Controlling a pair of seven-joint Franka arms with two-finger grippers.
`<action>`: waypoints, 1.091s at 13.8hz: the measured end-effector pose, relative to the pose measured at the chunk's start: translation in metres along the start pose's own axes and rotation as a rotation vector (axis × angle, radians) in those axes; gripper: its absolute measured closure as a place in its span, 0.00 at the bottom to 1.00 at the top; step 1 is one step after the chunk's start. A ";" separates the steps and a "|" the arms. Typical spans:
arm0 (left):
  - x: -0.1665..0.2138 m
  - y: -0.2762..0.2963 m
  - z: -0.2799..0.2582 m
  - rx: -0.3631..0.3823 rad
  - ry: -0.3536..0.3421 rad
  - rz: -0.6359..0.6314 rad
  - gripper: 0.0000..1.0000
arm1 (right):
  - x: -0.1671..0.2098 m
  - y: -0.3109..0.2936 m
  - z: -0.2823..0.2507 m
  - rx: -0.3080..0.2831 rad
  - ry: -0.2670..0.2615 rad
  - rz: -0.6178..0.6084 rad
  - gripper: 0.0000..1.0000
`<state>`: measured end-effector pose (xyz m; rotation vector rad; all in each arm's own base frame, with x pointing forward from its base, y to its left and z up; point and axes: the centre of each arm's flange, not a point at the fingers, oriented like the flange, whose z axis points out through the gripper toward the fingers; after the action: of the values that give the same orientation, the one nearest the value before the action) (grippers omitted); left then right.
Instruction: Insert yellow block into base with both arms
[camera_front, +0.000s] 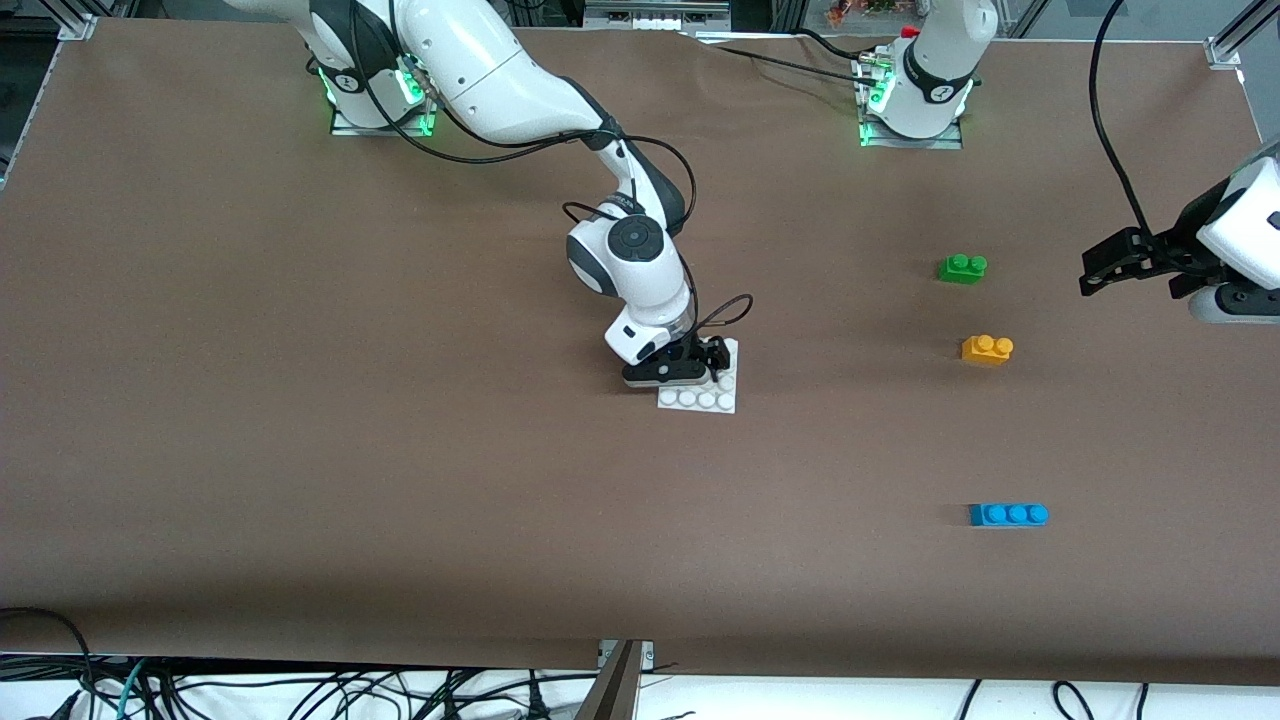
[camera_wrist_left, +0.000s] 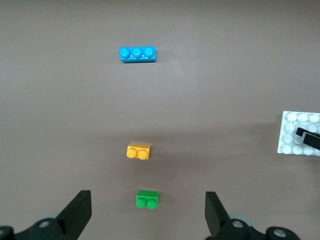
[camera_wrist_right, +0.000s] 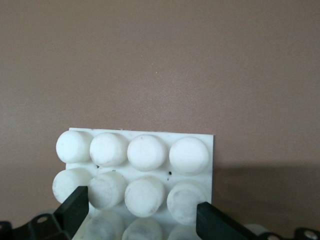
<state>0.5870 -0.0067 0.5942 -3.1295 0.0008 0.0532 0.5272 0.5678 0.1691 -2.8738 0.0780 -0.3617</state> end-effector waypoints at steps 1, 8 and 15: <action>0.000 0.000 0.000 0.000 -0.001 0.000 0.00 | -0.001 -0.001 0.000 0.001 0.000 -0.001 0.00; 0.000 0.000 0.000 0.000 -0.002 0.000 0.00 | 0.008 -0.017 -0.013 0.039 0.028 -0.005 0.00; 0.000 -0.001 0.000 0.000 -0.003 -0.001 0.00 | 0.069 -0.009 -0.060 -0.008 0.061 -0.042 0.00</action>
<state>0.5866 -0.0061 0.5941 -3.1293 -0.0010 0.0586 0.5796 0.5571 0.2438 -2.8761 0.0301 -0.4583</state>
